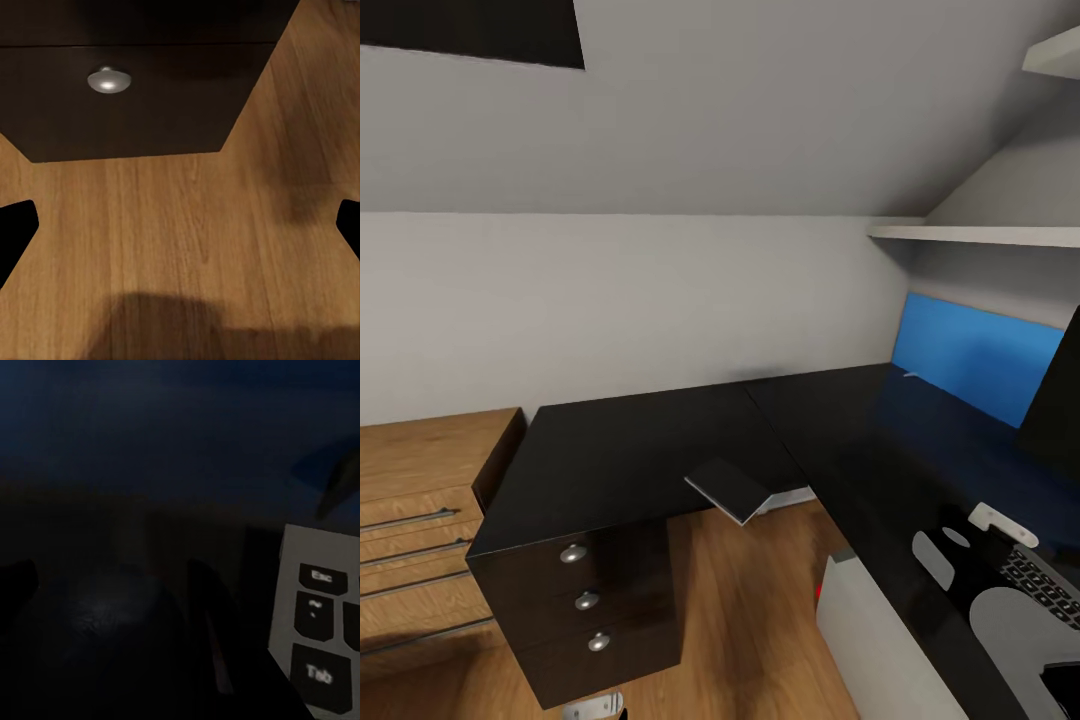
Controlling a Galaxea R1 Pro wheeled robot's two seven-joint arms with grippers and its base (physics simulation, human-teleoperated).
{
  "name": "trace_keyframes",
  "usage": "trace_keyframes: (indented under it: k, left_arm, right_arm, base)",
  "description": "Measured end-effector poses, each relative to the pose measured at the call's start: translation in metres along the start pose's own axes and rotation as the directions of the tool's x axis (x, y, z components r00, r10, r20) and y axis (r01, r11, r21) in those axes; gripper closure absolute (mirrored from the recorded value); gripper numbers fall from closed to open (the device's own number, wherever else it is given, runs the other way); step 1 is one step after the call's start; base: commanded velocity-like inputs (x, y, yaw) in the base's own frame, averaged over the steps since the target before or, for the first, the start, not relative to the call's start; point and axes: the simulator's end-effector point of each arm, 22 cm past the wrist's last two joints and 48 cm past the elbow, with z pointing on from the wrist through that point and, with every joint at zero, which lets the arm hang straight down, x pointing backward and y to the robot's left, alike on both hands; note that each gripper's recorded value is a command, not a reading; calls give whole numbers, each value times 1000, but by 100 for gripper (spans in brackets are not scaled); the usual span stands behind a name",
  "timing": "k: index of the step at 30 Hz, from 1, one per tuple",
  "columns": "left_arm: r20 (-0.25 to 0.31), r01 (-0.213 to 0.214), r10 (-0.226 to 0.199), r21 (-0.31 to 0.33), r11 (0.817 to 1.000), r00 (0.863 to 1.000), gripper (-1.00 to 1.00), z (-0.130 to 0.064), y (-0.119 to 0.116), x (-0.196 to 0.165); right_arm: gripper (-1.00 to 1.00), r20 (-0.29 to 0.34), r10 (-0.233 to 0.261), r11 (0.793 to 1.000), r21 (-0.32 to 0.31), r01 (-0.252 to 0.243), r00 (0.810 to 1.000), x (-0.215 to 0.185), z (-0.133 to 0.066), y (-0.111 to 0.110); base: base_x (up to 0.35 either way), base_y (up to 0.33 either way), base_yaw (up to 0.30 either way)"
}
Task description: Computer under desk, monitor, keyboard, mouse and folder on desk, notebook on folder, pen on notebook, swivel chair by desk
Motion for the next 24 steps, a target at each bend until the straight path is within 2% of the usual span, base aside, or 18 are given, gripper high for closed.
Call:
trace_keyframes:
  k: [24]
  left_arm:
    - [-17, -16, 16, -6, 1000, 1000, -100, 0, 4, 10]
  right_arm:
    - [100, 3, -1, 1000, 0, 1, 1000, -1, 0, 0]
  base:
    - [0, 0, 0]
